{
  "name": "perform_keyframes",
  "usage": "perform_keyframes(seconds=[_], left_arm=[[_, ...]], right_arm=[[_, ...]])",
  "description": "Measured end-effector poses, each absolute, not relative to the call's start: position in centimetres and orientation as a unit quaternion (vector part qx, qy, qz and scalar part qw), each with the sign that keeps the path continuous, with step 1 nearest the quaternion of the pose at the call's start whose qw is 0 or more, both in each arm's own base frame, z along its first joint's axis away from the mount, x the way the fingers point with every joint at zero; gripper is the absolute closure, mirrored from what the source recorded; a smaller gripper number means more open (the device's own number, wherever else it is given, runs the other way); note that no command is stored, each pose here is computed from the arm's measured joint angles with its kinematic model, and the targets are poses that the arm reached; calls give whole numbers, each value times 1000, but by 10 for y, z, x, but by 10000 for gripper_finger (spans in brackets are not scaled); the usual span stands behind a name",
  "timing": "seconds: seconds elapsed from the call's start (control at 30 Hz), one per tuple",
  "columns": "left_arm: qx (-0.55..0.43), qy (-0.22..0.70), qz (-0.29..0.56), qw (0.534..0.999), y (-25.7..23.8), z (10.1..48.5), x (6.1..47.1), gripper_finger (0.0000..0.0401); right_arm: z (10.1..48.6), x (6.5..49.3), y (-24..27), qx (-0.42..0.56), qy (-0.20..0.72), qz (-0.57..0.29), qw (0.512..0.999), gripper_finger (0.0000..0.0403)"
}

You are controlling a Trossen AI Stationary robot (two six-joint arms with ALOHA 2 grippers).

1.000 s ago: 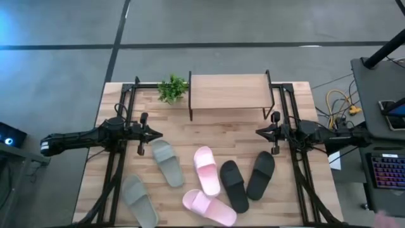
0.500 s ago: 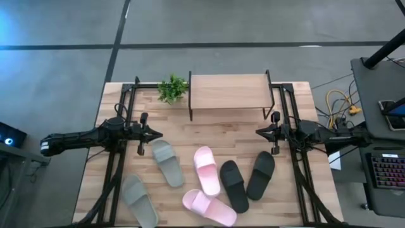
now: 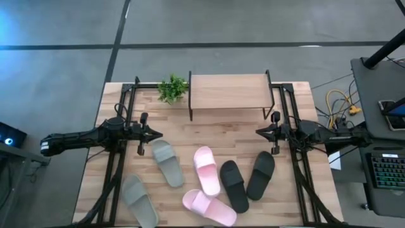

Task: Pick and place slides into the shelf
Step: Put the bottom gray slides on the shelf

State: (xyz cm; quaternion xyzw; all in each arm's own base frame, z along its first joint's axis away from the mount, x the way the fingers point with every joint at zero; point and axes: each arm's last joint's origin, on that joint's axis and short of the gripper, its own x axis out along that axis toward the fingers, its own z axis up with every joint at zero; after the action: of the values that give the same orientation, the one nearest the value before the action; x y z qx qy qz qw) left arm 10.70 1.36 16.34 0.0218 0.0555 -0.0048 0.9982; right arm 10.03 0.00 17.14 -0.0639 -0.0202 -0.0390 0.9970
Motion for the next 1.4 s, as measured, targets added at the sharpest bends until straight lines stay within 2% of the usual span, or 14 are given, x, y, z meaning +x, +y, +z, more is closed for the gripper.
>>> perform_keyframes(seconds=[0.13,0.37,0.63,0.8,0.93,1.0,1.07,1.23,1.3,1.4], left_arm=[[22,56,-5,998,14,163,107,396],[22,55,-5,998,14,163,107,396],[22,56,-5,998,14,163,107,396],[22,55,-5,998,14,163,107,396],[21,53,11,998,15,164,107,396],[-35,37,18,999,15,167,107,396],[-137,14,20,990,15,171,107,396],[-392,-31,14,919,15,179,107,396],[-440,-46,6,897,15,182,107,396],[-451,-52,6,891,15,183,107,396]], right_arm=[[171,100,0,-29,-21,-38,999,385],[172,101,-1,156,-31,-46,986,385],[186,99,-2,324,-113,-30,939,385],[202,94,-4,423,-211,-21,881,385],[210,92,-6,457,-261,-16,850,385],[212,94,-6,459,-270,-23,846,385],[212,97,-7,465,-269,-30,843,385],[223,112,-7,468,-244,-53,848,385],[230,122,-6,454,-226,-66,859,385],[241,136,-6,434,-204,-80,874,385]])
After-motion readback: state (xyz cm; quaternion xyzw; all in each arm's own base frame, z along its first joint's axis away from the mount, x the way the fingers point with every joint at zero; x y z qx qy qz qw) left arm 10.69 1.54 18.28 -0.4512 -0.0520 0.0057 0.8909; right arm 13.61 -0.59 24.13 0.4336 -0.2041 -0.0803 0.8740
